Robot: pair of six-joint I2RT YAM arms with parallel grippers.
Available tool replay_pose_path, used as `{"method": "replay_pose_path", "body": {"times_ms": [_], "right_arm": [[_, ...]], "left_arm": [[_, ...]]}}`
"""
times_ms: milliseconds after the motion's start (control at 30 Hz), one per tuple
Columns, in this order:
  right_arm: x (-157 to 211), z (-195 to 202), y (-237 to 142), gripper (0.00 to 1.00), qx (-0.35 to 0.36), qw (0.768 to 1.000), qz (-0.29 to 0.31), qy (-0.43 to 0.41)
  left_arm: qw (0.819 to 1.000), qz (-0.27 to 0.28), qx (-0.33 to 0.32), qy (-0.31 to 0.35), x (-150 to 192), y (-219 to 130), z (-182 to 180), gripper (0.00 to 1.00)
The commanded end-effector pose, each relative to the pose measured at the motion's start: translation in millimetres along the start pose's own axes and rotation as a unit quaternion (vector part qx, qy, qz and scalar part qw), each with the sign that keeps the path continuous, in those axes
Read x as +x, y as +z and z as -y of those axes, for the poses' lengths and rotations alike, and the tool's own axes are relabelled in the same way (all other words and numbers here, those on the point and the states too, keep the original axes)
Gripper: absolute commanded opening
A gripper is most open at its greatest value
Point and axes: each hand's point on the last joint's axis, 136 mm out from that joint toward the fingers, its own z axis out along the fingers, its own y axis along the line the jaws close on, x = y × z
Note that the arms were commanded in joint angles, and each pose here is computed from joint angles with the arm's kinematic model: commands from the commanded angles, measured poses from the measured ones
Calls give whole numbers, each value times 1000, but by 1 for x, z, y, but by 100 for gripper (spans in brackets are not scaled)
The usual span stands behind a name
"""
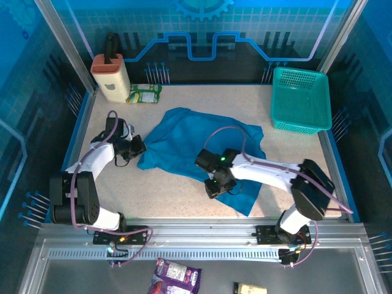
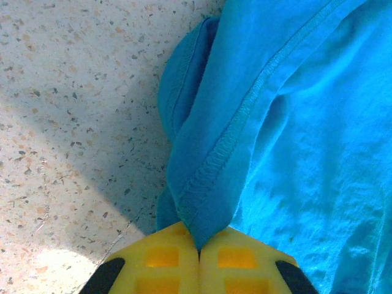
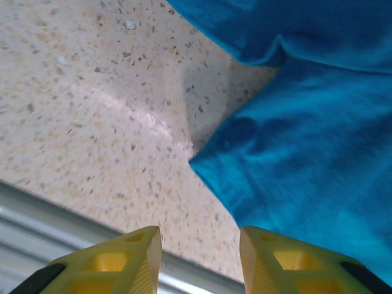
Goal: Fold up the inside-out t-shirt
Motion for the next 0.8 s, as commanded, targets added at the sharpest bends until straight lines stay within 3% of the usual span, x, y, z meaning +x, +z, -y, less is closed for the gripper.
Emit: {"method": "replay_pose_path", "body": {"times_ms": [0,300,367,467,500,767], "right_arm": [[-14,-6,17,42,25,1000,6,11],[-9,8,49,38,95,995,-23,11],[-6,15,51,30,103,994,-25,13],[-4,37,42,3,137,990,-5,33],[-5,47,34,0,143,989,8,45],[0,143,-7,0,144,974,65,165]], "left_arm": [[1000,-1,-3,-2,6,-4,-6,0],[1000,1,-12,-3,9,-4,-12,0],[1000,3,-12,-6,10,-4,-12,0],[1000,4,-18,-18,13,-3,-16,1],[1000,5,-22,-22,14,-3,-18,2],[998,10,-36,-44,33,-4,-33,2]]}}
